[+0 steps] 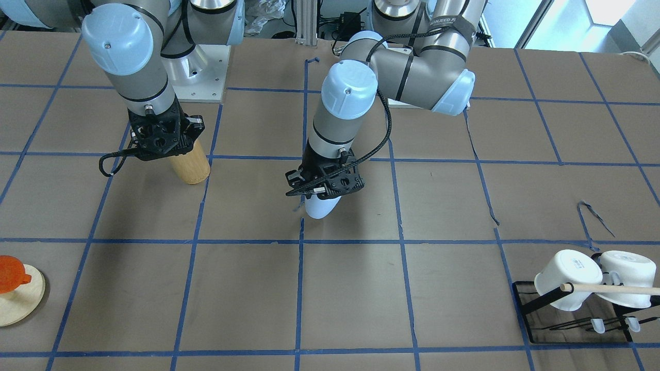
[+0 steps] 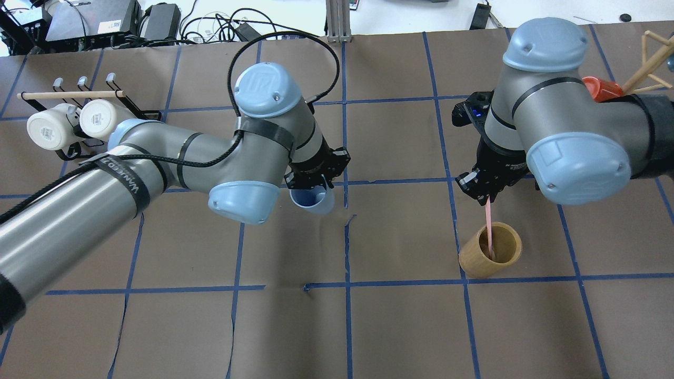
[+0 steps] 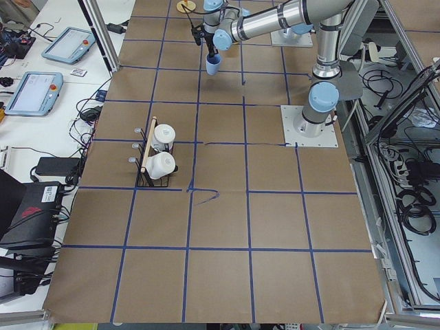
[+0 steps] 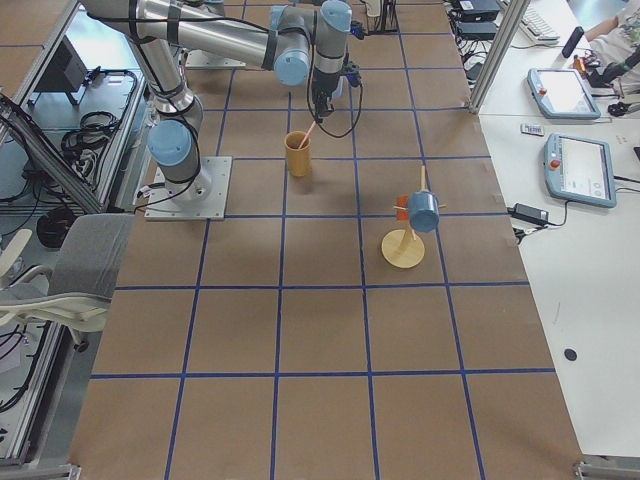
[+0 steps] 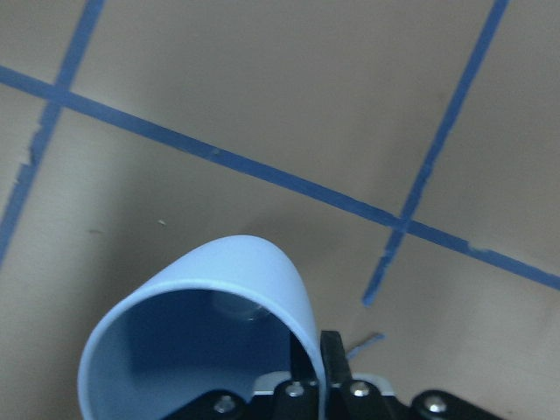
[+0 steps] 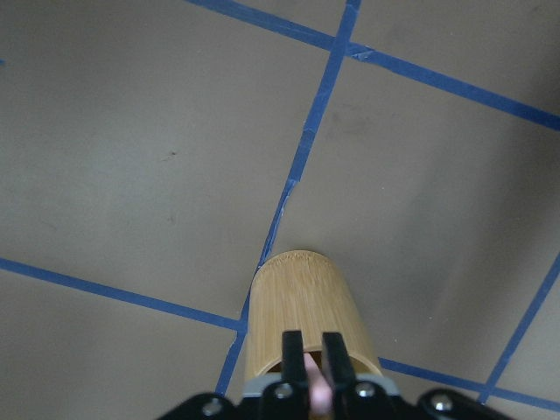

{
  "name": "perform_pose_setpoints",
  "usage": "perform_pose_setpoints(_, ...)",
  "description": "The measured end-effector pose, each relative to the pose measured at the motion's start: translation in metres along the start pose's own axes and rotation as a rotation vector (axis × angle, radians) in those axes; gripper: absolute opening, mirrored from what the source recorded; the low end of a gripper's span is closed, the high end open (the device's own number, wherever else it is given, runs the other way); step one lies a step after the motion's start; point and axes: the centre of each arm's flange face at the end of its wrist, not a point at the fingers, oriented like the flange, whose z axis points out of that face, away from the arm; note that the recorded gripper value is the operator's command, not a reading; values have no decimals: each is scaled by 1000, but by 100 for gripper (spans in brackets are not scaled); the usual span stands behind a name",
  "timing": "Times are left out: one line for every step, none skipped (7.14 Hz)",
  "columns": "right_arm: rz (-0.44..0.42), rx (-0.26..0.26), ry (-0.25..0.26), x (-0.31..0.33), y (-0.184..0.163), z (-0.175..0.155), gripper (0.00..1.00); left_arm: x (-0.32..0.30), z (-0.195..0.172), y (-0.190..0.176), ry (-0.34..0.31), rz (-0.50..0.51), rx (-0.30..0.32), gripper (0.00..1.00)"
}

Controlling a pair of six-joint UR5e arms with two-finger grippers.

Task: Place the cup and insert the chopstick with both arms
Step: 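Carry blue cup to table center with left gripper while right lifts chopstick, then open left gripper and raise it while right carries chopstick toward blue cup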

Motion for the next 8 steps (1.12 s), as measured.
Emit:
perform_pose_setpoints(1, 2, 0, 0, 1, -1, 1, 7, 12, 6, -7, 6, -19, 88)
perform_pose_setpoints(3, 7, 1, 0, 2, -4, 0, 11, 19, 8, -10, 5, -30, 96)
perform_pose_setpoints(6, 17, 6, 0, 3, -10, 0, 14, 21, 9, -2, -5, -43, 100)
perform_pose_setpoints(9, 30, 10, 1, 5, -23, 0, 19, 14, 7, 20, -11, -43, 100)
perform_pose_setpoints(11, 45, 15, 2, 6, -50, 0, 25, -4, 1, 47, -9, -20, 99)
perform_pose_setpoints(15, 84, 23, 5, 5, -88, 0, 28, -34, -12, 73, -14, 11, 100)
perform_pose_setpoints(19, 136, 31, 8, 3, -126, 0, 24, -72, -28, 83, -13, 32, 100)
perform_pose_setpoints(22, 176, 33, 9, 5, -158, 0, 9, -117, -43, 70, 16, 49, 100)
